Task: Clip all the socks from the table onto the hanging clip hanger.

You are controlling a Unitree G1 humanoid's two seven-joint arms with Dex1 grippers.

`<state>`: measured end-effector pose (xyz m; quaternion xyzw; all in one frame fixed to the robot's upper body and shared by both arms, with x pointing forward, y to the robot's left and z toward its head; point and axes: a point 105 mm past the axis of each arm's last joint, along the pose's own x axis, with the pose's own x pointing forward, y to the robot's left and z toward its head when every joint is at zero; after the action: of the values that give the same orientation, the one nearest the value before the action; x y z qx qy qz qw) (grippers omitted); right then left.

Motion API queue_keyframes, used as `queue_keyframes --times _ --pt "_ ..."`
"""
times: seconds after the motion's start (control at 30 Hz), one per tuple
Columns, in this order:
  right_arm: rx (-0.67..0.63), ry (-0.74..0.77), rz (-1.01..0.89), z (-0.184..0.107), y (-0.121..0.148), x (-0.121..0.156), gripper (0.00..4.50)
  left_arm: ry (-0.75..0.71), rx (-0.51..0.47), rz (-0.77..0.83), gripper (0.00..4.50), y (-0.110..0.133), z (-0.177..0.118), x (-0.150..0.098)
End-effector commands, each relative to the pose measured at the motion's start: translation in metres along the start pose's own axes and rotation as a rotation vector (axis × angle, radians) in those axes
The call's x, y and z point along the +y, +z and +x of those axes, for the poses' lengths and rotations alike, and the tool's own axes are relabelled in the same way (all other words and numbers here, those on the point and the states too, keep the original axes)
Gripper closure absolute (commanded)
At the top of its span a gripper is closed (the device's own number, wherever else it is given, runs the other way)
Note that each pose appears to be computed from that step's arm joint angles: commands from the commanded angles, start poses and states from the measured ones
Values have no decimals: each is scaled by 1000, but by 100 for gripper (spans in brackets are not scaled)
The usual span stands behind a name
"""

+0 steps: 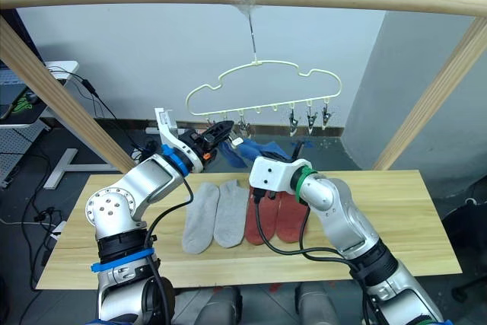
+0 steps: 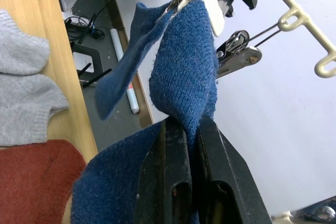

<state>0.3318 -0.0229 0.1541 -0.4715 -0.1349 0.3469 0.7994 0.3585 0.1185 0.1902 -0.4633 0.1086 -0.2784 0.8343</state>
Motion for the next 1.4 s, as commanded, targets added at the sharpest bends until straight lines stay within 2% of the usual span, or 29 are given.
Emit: queue_keyframes --times 0.03,0.73,0.8,1.07,1.2,1.3,1.4 --pt "-44 -20 -35 1 12 -7 446 -35 -12 9 428 3 -1 -9" --pt "-68 -53 -99 6 24 -16 446 -25 -32 37 428 5 -2 -9" --pt "-69 -48 -92 7 24 -15 450 -35 -37 39 356 5 -4 -10" --pt "-69 -26 -62 9 21 -9 450 -49 -38 48 121 7 -12 -13" --pt "-77 -11 74 13 19 -4 450 -51 -21 108 3 8 -34 -18" --pt "-104 -1 257 21 19 -3 450 -40 122 292 3 -11 -53 -16" --pt "-113 7 356 27 18 -3 450 -19 144 355 3 -11 -61 -13"
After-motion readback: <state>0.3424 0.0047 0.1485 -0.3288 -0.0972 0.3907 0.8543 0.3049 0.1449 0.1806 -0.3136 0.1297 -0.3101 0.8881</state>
